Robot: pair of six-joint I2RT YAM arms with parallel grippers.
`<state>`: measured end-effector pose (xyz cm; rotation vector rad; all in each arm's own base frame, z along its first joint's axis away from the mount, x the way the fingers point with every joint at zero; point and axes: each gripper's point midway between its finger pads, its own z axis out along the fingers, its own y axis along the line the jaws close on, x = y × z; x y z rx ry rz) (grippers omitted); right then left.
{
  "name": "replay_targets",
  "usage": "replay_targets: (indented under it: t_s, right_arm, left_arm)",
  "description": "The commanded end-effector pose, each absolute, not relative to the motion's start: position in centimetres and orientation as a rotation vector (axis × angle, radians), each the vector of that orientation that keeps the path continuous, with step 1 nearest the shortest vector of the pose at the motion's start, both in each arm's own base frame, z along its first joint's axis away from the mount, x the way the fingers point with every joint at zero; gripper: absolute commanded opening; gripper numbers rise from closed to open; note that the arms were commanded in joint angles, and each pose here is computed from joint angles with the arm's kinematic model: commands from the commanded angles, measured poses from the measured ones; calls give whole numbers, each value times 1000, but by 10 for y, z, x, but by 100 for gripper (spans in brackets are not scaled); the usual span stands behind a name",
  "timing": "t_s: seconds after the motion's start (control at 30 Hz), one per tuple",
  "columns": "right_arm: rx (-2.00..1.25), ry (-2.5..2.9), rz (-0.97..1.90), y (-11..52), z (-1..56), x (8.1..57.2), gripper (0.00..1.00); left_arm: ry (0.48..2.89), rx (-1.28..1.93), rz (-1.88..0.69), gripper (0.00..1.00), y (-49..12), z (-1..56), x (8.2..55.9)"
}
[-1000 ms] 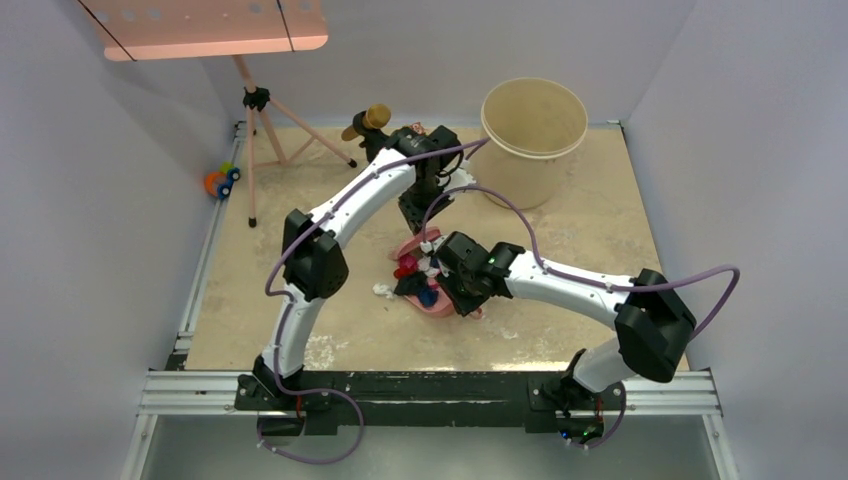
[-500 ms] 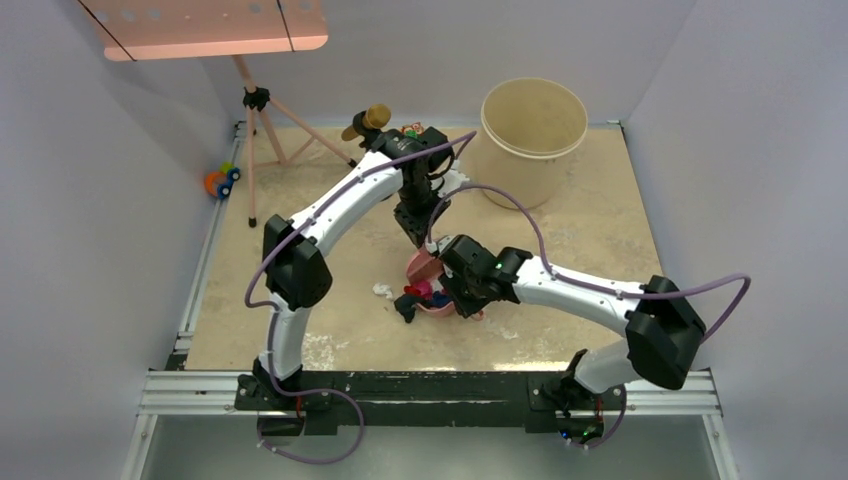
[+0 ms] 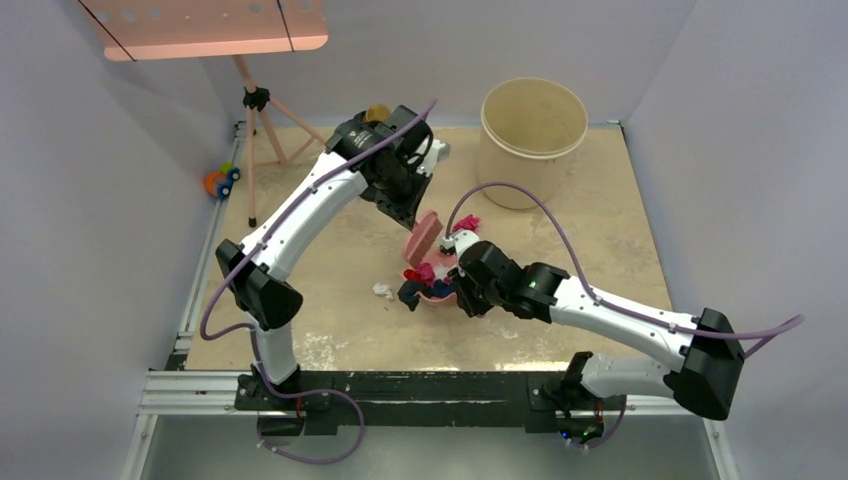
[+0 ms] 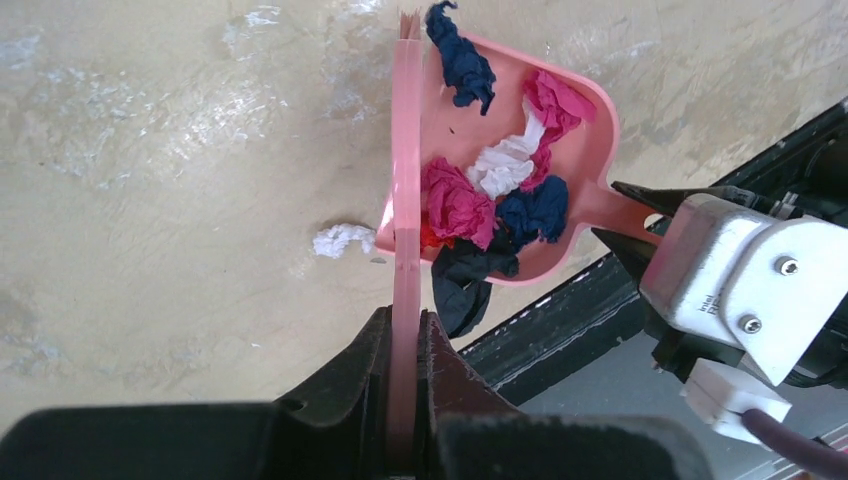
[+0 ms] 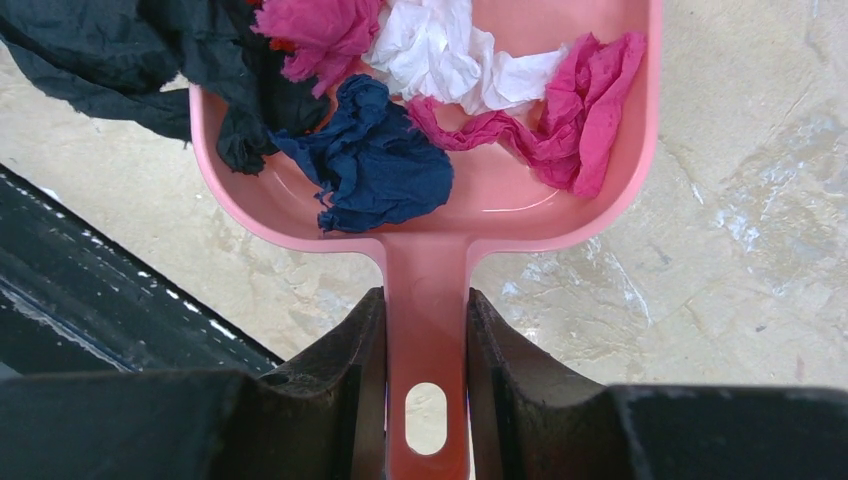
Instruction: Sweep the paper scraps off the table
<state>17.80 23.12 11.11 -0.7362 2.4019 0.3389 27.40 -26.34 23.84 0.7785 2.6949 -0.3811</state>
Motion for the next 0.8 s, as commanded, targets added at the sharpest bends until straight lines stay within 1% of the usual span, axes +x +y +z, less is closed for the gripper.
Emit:
replay_targets:
  t_s: [0.0, 0.23, 0.47, 0.6, 0.77]
  right_arm:
    - [-666, 2312, 391, 238, 130, 183, 0]
    - [-644, 2260, 430, 235, 144, 180, 0]
    - [-605, 2234, 440, 228, 168, 179, 0]
    - [-572, 2214, 406, 221, 193, 184, 0]
    - [-538, 2198, 377, 217, 239, 199, 0]
  left_arm:
    - [2583, 568, -417, 0, -252, 281, 286]
    - [2507, 375, -462, 0, -231, 302, 296]
    - [2447, 193, -334, 0, -193, 314, 302]
    - [2429, 141, -299, 0, -180, 311, 298]
    - [2437, 120, -257, 0, -169, 302, 290]
